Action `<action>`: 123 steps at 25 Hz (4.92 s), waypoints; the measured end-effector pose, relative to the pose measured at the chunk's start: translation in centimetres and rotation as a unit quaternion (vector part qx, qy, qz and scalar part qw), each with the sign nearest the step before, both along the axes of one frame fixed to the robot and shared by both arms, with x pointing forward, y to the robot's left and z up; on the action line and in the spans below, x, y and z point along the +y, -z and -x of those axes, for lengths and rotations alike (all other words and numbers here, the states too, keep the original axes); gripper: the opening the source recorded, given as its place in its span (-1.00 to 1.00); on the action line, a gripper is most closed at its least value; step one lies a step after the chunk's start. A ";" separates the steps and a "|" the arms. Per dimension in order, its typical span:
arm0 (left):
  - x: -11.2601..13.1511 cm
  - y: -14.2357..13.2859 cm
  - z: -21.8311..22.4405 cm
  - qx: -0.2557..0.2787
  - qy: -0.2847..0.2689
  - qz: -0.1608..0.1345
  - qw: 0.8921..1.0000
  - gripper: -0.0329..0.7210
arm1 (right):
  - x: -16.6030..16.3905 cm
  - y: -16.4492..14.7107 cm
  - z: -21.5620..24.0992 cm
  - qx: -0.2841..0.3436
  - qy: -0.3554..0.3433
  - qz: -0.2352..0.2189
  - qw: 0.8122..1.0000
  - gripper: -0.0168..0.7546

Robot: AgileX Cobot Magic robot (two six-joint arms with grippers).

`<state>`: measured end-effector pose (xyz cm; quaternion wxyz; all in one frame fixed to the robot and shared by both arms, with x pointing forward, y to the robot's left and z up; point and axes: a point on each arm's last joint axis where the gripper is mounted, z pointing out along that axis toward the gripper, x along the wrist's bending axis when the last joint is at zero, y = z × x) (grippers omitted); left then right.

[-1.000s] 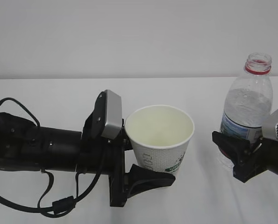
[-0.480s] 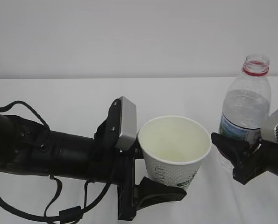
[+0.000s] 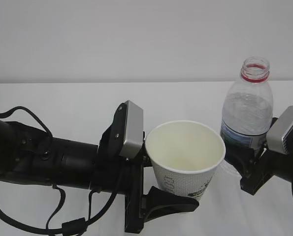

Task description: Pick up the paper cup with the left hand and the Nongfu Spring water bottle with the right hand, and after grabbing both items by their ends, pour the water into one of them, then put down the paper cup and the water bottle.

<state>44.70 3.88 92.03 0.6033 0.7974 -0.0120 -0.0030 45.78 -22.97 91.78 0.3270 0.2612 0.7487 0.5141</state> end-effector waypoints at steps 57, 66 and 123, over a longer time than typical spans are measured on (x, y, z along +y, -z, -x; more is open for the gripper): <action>0.0 0.2 -0.5 -0.003 -0.023 -0.012 1.000 0.54 | -0.2 -7.0 -4.3 -0.221 -0.055 0.295 0.928 0.29; 0.2 0.3 -1.3 -0.014 -0.071 -0.018 0.997 0.54 | -0.2 -8.3 -5.2 -0.254 -0.054 0.313 0.914 0.29; -0.7 -1.4 -2.0 -0.022 -0.051 -0.015 0.998 0.51 | -0.1 -10.7 -6.8 -0.364 -0.069 0.438 0.819 0.28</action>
